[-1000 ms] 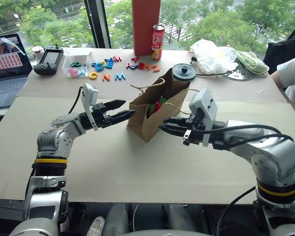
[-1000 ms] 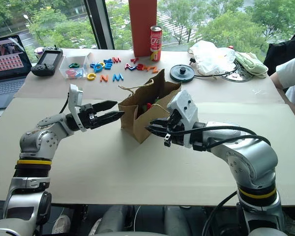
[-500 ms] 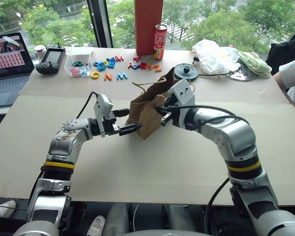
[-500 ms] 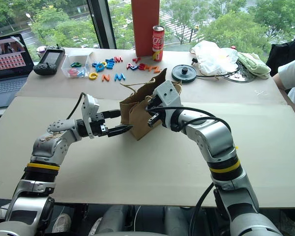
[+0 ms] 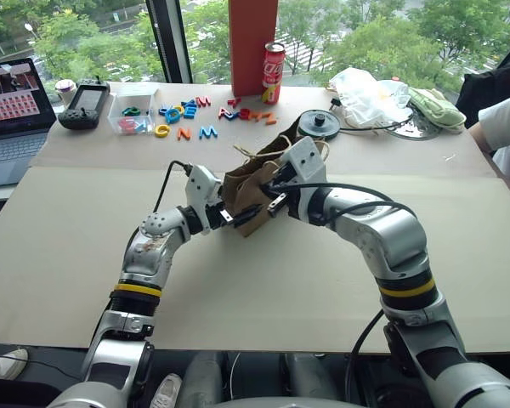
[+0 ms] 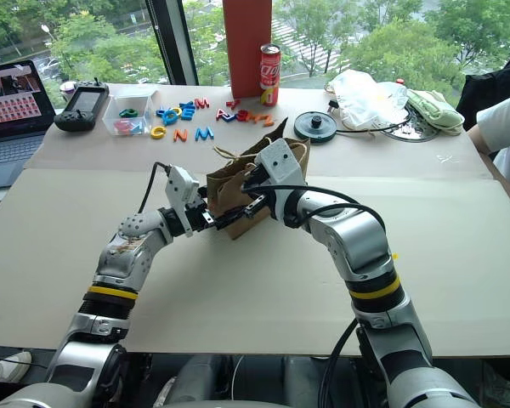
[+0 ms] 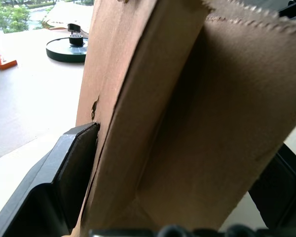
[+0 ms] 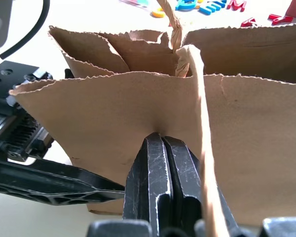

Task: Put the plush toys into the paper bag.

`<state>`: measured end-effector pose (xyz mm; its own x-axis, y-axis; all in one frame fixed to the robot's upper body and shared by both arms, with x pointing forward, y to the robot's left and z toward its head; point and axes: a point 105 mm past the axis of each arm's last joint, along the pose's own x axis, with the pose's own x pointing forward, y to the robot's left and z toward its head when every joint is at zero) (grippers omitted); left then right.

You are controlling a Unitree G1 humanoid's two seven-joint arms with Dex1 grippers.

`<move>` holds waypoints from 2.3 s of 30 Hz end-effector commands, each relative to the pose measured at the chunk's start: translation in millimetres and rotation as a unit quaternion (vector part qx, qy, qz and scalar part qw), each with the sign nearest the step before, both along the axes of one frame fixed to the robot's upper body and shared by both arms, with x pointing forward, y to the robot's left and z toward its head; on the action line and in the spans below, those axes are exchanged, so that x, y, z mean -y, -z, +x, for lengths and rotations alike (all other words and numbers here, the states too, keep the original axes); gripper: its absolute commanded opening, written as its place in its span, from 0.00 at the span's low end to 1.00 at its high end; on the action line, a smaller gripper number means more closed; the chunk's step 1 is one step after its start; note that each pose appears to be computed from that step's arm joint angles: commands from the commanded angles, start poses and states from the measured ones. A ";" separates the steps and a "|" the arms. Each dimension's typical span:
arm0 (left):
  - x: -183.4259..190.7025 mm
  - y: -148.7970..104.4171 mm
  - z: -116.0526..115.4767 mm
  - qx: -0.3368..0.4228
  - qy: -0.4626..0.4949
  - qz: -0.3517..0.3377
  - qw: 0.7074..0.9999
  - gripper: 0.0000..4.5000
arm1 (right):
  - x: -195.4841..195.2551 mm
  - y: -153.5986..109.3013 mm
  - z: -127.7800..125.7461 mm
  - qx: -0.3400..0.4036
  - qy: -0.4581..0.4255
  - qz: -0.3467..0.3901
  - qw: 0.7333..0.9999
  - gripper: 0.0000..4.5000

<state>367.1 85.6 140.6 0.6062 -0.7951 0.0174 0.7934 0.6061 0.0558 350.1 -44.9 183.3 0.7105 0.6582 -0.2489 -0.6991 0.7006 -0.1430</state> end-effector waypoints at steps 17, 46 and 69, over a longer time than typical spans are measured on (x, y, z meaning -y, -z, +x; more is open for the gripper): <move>11.0 -15.0 7.0 0.043 -0.018 -0.030 0.998 0.01 | -2.3 -13.0 -2.0 0.028 -0.008 0.000 1.000 0.00; -25.9 -58.1 -6.7 0.074 0.055 -0.058 0.994 0.01 | 98.2 -35.2 -53.9 0.024 -0.065 0.006 0.998 0.00; -45.0 -25.5 -61.8 0.062 0.307 0.132 0.940 0.01 | 123.7 -36.3 -87.0 -0.018 -0.216 -0.079 0.973 0.00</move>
<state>303.4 132.7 169.8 0.0177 -0.9822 -0.1870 0.9793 -0.0206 0.2013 265.7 -170.7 213.7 0.3722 0.8401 -0.3945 -0.9281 0.3383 -0.1553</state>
